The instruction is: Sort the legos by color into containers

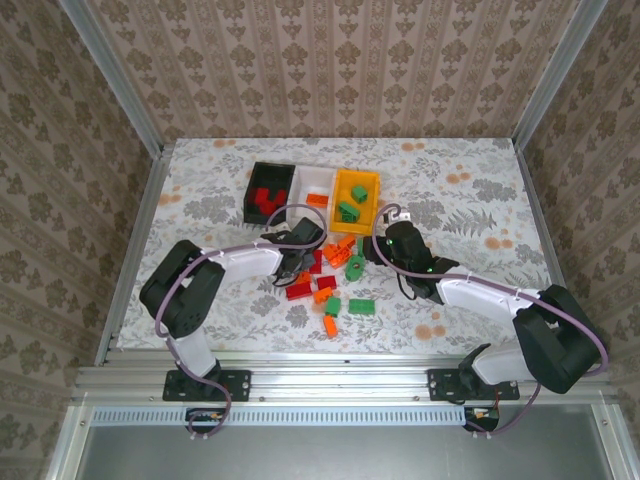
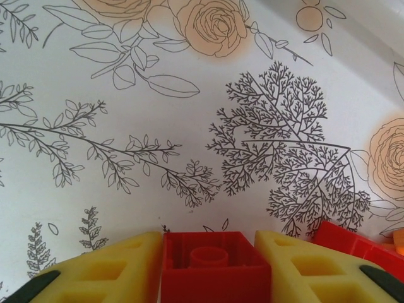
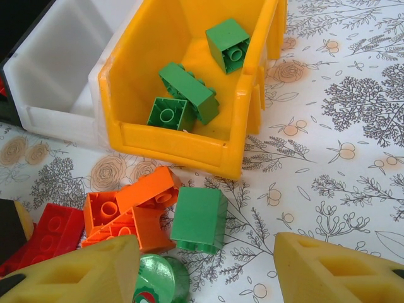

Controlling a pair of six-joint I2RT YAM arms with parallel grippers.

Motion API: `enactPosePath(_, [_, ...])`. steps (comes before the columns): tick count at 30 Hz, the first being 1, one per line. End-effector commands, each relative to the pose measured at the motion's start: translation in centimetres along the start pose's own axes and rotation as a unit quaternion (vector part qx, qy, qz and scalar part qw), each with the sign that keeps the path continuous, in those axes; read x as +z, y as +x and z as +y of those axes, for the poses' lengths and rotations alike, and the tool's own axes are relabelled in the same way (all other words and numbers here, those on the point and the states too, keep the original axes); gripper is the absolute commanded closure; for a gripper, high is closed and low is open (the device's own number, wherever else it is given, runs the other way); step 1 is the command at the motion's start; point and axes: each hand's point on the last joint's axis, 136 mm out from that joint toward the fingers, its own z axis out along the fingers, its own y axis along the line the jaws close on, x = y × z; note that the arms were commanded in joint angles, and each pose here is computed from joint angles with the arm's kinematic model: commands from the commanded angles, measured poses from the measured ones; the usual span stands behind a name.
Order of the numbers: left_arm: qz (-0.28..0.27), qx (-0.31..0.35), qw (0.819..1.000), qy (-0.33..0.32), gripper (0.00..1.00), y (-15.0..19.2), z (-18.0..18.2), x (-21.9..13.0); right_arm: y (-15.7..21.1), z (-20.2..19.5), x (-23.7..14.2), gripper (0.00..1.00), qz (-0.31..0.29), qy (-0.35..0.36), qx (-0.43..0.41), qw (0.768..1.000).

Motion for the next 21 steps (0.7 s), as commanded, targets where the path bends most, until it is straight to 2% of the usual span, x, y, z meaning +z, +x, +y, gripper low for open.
enactPosePath(1, [0.003,0.013,1.000,-0.012,0.61,0.3,0.8,0.5,-0.3,-0.1,-0.1,0.41,-0.008,0.005,0.006,1.000])
enactPosePath(5, [-0.002,0.015,1.000,-0.010,0.75,0.1,1.0,0.1,-0.3,0.0,0.0,0.41,-0.006,0.004,0.007,1.000])
enactPosePath(10, [-0.028,0.038,0.999,-0.004,0.79,-1.5,0.8,-2.0,-0.3,0.0,-0.1,0.41,-0.006,0.003,0.005,1.000])
enactPosePath(15, [-0.122,0.049,0.991,0.000,0.77,-8.4,1.6,-6.5,-0.1,0.5,0.1,0.41,-0.003,-0.004,0.005,1.000])
enactPosePath(18, [-0.142,0.032,0.989,0.014,0.77,-13.3,2.3,-7.0,0.2,0.8,0.4,0.41,0.006,-0.003,-0.002,1.000])
enactPosePath(21, [-0.141,0.022,0.989,0.034,0.77,-18.1,2.0,-6.1,0.3,1.0,0.5,0.41,0.011,-0.004,-0.009,1.000])
